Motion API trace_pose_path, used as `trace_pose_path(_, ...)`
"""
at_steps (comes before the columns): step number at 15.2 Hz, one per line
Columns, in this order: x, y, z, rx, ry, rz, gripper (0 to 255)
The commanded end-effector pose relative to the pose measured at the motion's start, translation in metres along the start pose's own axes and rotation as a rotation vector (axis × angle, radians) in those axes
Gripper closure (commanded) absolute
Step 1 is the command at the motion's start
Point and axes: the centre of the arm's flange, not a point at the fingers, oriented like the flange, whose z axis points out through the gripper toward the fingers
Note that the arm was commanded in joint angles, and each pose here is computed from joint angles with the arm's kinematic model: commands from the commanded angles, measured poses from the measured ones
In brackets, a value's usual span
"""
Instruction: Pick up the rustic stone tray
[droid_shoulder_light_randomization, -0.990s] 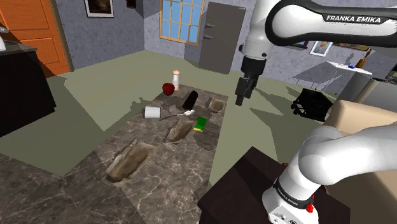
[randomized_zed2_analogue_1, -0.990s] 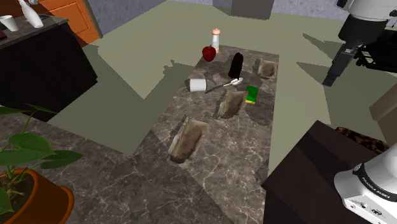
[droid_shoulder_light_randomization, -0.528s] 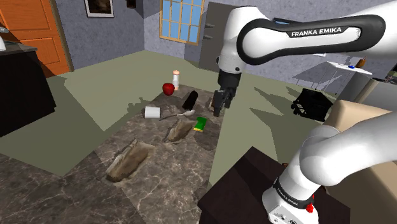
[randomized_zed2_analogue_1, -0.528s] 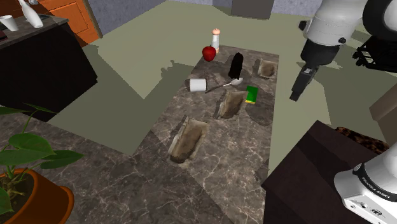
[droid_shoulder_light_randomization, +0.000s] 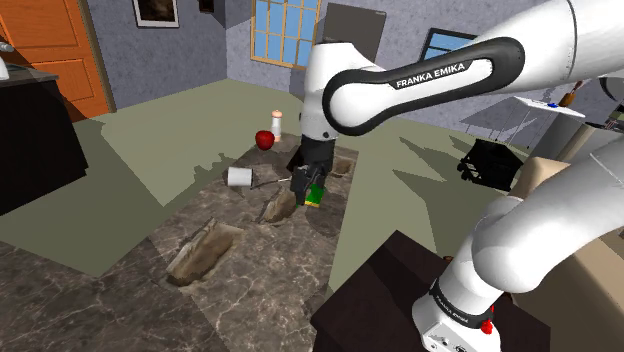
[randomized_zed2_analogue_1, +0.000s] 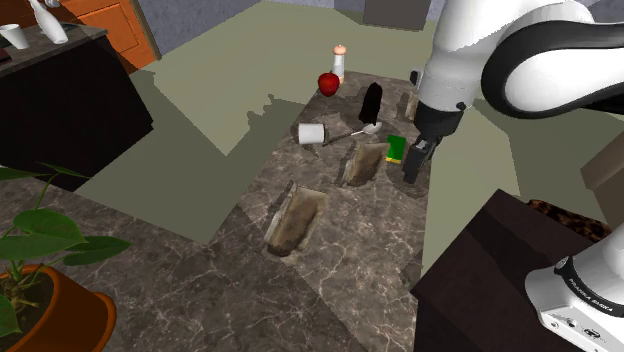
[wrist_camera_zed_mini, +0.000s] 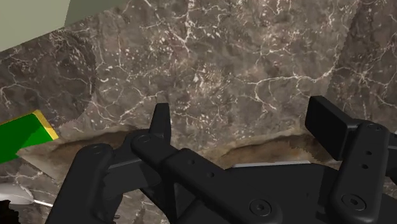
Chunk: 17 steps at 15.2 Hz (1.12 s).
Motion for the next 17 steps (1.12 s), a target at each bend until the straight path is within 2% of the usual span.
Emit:
trace_pose_path(1,0.014,-0.018,0.013,0.001,0.003,-0.008,0)
trace_pose_path(17,0.134,-0.148,0.126,0.002,0.015,-0.070,0)
